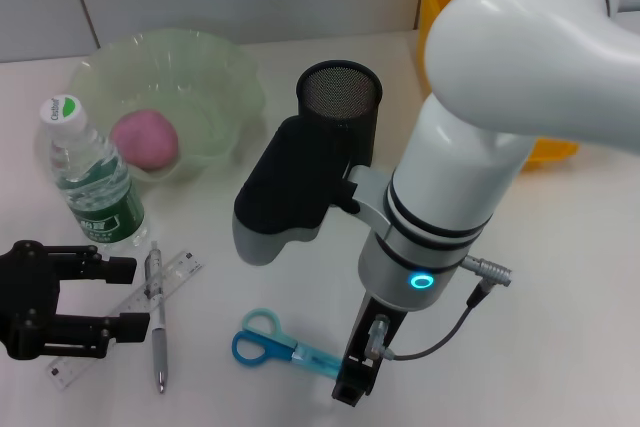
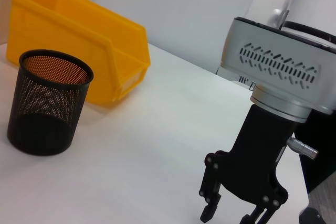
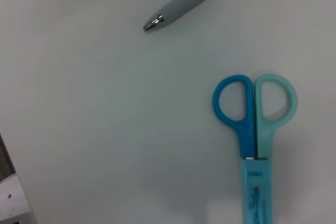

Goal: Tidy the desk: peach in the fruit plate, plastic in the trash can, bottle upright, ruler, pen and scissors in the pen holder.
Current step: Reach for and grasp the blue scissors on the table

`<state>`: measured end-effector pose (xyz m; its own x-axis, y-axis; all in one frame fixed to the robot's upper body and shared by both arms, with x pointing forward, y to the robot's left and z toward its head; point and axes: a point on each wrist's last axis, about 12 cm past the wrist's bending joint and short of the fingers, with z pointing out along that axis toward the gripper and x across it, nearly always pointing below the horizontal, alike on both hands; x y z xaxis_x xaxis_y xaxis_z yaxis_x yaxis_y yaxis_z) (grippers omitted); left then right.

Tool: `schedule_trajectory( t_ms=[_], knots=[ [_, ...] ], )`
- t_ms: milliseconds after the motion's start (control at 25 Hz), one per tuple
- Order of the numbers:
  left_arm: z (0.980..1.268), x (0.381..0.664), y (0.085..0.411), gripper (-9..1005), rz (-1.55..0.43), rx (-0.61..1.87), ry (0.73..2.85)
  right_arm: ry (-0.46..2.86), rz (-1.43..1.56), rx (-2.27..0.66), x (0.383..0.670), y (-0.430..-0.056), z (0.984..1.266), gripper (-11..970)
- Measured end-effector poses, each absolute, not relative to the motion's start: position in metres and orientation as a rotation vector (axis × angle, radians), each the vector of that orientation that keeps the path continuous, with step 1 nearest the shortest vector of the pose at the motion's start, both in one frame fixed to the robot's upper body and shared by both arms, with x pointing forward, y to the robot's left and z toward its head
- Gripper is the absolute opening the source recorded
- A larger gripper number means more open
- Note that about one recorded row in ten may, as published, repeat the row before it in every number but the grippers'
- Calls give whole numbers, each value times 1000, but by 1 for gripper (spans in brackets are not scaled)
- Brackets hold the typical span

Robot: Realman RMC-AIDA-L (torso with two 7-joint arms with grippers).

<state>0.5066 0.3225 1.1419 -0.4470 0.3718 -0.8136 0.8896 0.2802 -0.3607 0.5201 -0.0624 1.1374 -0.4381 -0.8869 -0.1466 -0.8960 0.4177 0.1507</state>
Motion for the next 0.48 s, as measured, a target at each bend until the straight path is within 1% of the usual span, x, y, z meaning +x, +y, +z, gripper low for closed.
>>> schedule_trajectory(
  t_ms=[360, 480],
  knots=[
    [1142, 507, 322, 755, -1115, 1131, 1953, 2580, 254, -1652, 522, -55, 1136, 448],
    [1142, 508, 322, 755, -1114, 1131, 1951, 2574, 235, -1659, 522, -54, 1135, 448]
  ],
)
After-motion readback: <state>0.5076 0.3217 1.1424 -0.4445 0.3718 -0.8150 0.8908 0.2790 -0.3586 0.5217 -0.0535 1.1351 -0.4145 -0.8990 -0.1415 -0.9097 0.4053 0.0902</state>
